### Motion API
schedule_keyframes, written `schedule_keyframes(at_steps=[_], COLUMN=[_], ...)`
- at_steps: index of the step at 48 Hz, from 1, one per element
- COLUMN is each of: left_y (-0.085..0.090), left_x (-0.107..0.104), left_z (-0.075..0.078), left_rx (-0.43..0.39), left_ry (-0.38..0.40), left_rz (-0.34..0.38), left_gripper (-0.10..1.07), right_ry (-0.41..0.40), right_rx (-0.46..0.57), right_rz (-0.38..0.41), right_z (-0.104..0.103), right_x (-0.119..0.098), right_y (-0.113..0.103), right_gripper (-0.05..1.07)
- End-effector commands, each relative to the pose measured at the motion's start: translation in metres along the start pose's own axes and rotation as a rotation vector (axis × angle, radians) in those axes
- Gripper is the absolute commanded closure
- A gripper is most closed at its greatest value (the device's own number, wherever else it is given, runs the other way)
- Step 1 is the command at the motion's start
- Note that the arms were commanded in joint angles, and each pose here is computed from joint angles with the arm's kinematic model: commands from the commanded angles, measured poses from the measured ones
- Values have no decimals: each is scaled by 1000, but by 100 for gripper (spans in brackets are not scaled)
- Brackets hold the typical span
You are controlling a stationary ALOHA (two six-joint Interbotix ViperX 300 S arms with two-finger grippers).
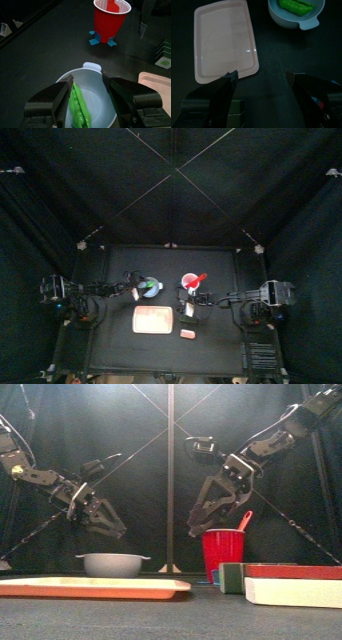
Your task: Grab peas
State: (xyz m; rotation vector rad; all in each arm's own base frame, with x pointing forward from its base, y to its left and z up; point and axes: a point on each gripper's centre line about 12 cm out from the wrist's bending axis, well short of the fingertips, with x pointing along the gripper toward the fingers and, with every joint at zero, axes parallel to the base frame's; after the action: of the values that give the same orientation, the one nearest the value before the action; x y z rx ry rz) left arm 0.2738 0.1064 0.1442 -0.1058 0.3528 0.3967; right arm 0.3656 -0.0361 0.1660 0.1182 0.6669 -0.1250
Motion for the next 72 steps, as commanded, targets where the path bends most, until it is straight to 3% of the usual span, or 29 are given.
schedule_keyframes(at_steps=[1,25,43,60,72], left_y=[0,-1,-4,-2,-3], left_x=[1,1,12,36,38], left_z=[7,5,-6,-17,-7], left_rx=[0,3,-5,-7,-2], left_ry=[-20,-3,220,298,284], left_rz=[0,-2,-9,1,-3], left_gripper=[11,11,11,11,11], right_ry=[-30,42,36,42,42], right_rx=[9,44,37,35,32], right_rz=[6,29,29,28,28], right_z=[9,0,2,0,0], right_x=[-6,-8,-8,-8,-8], right_y=[2,13,13,13,13], right_gripper=[-2,-2,-2,-2,-2])
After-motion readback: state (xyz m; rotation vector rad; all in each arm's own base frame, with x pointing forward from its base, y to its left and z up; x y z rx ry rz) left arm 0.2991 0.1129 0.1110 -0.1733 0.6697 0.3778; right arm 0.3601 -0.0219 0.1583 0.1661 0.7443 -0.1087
